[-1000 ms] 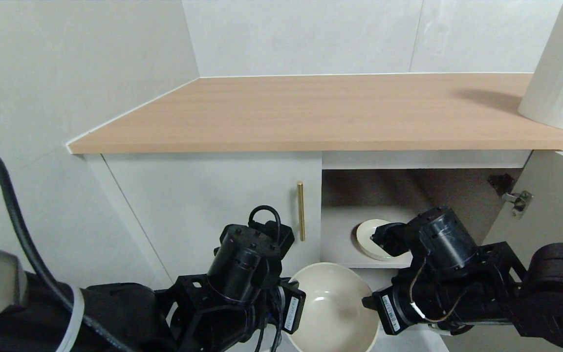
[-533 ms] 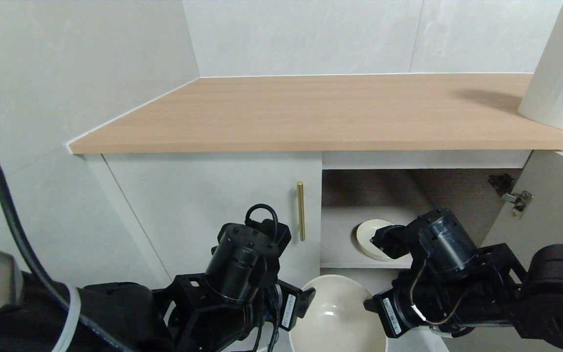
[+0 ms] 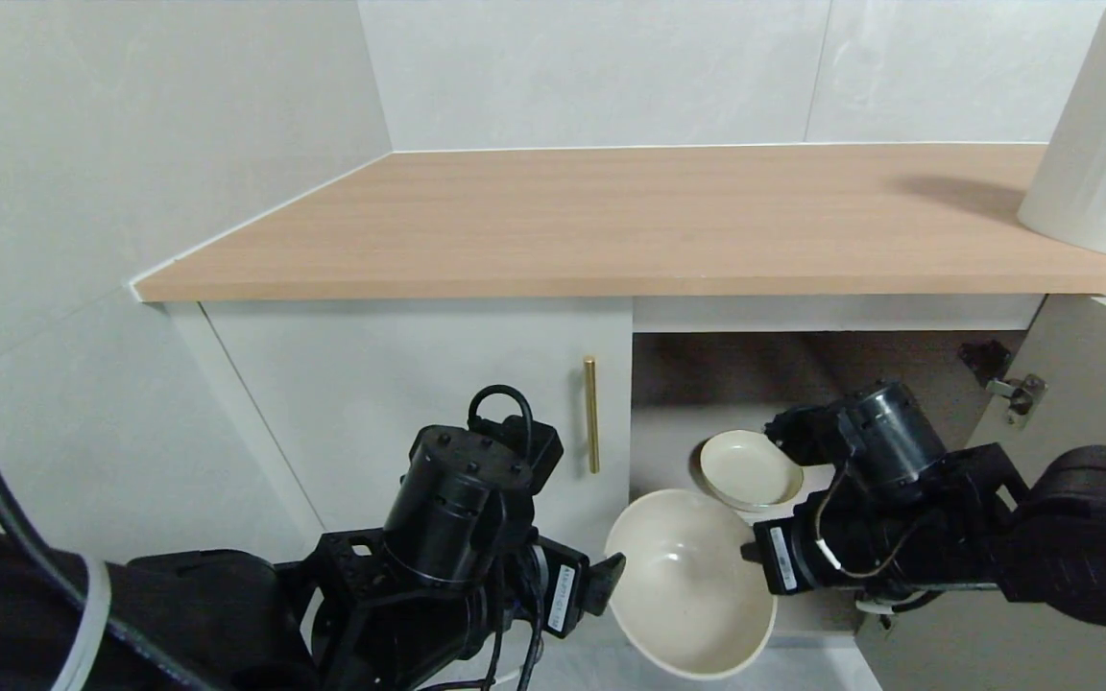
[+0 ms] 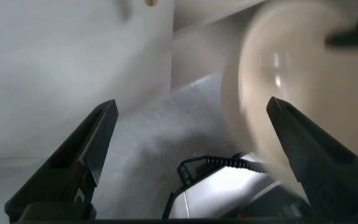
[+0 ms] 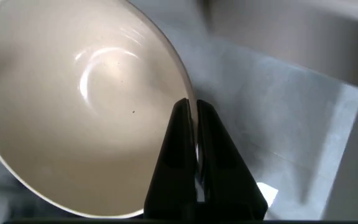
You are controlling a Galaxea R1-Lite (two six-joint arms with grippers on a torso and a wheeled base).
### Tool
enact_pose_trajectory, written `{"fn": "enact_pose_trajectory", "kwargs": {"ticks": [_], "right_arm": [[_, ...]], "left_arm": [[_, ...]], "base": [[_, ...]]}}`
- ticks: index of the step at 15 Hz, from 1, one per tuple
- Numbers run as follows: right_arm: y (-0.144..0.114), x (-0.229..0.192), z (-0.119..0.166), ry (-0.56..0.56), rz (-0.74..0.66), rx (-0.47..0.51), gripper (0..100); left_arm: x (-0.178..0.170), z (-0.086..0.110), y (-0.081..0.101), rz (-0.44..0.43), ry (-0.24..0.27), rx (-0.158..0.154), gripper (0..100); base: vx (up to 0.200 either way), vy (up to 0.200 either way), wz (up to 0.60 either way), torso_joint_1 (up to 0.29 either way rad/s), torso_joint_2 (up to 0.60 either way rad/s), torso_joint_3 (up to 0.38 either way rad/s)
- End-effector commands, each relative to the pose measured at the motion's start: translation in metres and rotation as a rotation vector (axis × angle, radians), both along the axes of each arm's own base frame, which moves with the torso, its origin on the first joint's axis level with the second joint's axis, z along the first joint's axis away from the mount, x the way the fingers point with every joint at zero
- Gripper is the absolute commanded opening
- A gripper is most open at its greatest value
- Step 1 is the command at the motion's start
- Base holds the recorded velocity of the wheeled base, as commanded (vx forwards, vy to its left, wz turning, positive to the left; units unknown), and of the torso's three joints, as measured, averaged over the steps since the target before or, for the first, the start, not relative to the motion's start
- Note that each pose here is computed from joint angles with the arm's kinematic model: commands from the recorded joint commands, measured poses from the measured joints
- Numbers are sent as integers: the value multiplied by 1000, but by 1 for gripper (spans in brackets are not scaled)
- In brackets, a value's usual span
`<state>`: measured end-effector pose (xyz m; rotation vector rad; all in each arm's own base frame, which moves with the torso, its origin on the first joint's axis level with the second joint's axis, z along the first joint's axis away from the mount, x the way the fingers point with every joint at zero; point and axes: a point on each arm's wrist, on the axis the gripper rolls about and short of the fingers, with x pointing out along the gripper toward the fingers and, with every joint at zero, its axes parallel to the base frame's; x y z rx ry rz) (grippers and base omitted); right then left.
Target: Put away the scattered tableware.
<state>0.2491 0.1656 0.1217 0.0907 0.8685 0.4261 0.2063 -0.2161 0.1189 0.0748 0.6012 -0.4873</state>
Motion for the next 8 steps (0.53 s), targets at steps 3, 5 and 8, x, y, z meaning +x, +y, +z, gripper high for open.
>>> {"fn": "enact_pose_trajectory", "kwargs": {"ticks": [3, 5, 8], "right_arm": [[-31, 49, 4, -21, -251, 38, 0], [-42, 80, -12, 19, -425, 73, 0], [-49, 105, -23, 9, -581, 80, 0]], "left_arm": [[-2, 5, 2, 0, -10, -12, 100], [-1, 4, 2, 2, -8, -10, 100], [-2, 4, 2, 5, -6, -15, 100]], "base": [[0, 0, 0, 0, 0, 0], [0, 0, 0, 0, 0, 0], [0, 0, 0, 0, 0, 0]]}}
